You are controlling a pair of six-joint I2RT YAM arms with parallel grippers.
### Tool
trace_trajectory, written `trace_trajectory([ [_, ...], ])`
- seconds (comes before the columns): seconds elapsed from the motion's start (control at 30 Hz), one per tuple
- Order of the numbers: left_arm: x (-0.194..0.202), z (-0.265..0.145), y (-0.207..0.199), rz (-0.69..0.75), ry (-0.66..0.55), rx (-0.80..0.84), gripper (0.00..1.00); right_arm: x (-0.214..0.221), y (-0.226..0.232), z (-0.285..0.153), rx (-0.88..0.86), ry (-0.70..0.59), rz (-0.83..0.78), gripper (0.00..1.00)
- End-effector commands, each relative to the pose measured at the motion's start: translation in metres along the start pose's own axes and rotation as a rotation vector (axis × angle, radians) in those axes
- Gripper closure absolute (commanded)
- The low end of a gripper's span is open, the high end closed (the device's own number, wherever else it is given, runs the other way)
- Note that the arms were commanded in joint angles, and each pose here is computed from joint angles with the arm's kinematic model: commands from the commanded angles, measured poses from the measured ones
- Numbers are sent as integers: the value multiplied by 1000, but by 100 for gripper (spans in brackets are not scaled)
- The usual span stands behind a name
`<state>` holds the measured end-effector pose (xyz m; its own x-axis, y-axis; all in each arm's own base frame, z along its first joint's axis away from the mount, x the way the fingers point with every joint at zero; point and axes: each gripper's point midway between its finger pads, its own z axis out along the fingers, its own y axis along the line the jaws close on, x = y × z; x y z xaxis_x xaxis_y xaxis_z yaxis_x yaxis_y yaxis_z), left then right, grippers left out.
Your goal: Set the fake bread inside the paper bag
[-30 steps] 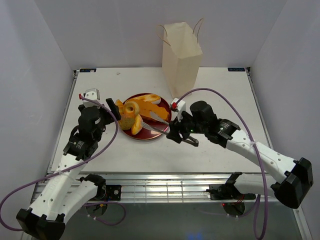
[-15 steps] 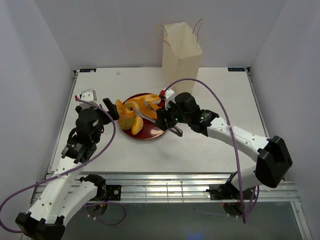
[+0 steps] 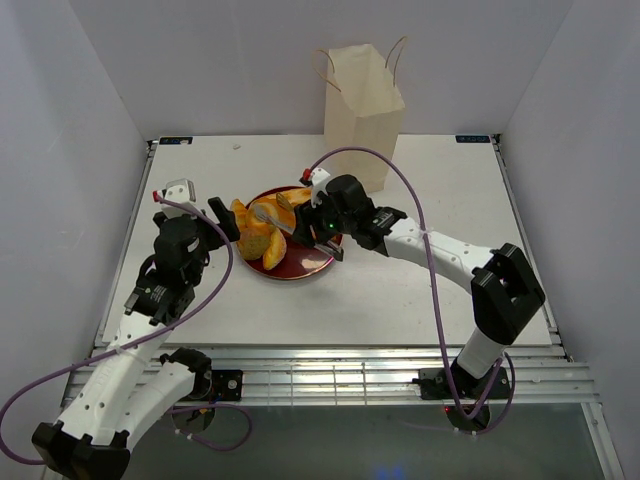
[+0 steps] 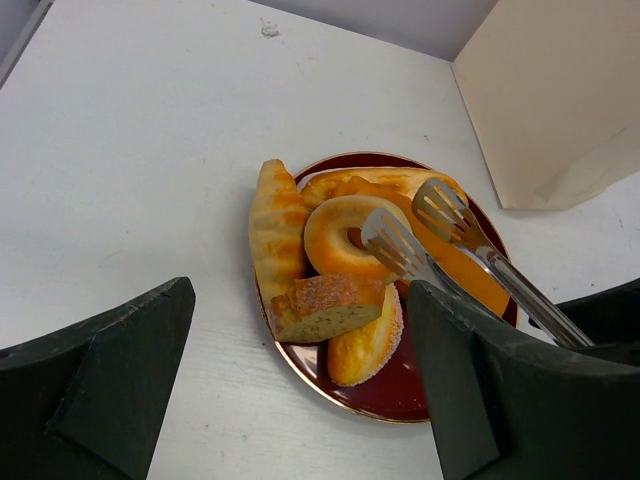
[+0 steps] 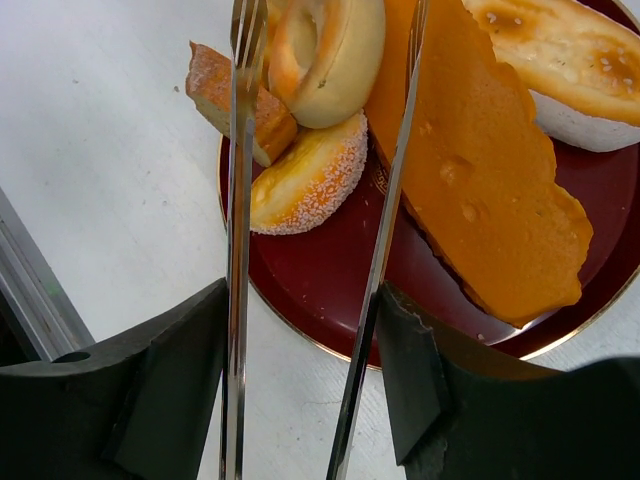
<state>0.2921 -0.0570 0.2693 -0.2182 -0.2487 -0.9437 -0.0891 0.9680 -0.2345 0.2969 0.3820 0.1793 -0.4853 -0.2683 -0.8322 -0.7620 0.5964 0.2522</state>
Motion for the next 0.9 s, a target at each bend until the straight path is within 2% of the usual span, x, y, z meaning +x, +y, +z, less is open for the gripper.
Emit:
trace_trajectory([
  [0.0,0,1,-5,-10,-2,22,2,-34,1,5,6,-87,3,37],
  [0.27,2,1,-7,-8,8,32,2,-22,-1,16,0,-52,17,41],
  [0.43,3,2,-8,-6,14,36,2,-30,0,9,4,-68,12,55],
  [0.57,4,3,-8,-4,15,36,2,-54,8,-9,-5,-117,-4,60],
  [0.87,4,3,-7,-2,15,32,2,-130,24,-70,18,-300,-75,60],
])
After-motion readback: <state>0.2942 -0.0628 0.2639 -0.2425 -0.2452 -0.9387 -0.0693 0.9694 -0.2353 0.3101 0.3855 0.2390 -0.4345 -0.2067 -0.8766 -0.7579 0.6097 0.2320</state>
